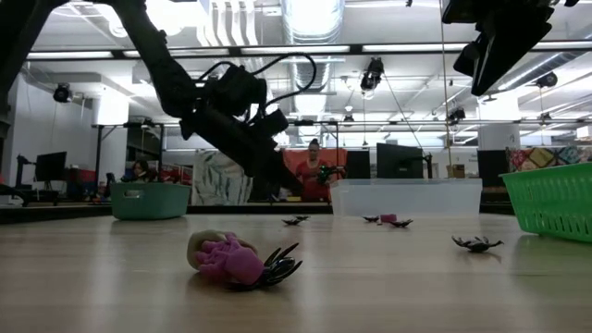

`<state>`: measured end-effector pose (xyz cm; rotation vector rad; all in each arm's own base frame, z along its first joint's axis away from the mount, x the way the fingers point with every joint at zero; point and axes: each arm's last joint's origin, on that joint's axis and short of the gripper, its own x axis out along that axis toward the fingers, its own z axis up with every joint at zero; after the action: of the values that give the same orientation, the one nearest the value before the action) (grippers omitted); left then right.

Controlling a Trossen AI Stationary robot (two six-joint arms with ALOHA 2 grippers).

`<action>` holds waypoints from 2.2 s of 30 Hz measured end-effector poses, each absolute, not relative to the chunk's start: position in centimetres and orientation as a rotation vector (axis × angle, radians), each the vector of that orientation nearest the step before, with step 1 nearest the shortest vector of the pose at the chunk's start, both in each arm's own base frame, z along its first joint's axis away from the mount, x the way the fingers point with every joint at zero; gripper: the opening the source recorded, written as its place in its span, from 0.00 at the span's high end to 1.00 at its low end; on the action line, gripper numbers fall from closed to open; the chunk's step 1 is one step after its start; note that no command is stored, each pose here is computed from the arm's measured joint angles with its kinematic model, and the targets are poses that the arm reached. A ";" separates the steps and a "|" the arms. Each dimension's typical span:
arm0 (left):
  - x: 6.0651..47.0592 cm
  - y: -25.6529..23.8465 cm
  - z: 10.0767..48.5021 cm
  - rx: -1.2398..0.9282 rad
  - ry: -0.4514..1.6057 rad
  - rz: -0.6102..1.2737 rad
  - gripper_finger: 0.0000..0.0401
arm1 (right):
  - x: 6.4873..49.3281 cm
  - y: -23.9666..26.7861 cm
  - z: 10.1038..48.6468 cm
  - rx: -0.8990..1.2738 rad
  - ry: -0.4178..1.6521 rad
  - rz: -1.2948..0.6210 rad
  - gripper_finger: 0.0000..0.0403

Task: Sort Halloween decoration
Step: Put the black spider toy into the white bin

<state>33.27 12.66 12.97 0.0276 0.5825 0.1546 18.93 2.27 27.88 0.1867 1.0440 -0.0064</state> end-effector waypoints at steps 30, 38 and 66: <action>34.1 13.7 8.3 0.038 0.583 0.285 0.53 | 18.9 2.3 27.9 0.189 1.043 -0.008 0.82; 34.1 13.7 8.2 0.038 0.585 0.284 0.63 | 18.9 2.3 27.9 0.189 1.043 -0.008 0.82; 34.0 13.7 9.1 0.018 0.570 0.286 0.70 | 18.9 2.3 27.9 0.190 1.043 -0.008 0.82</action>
<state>33.97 13.69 9.11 0.0184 0.5705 0.2863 18.93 2.27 27.88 0.1897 1.0434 -0.0080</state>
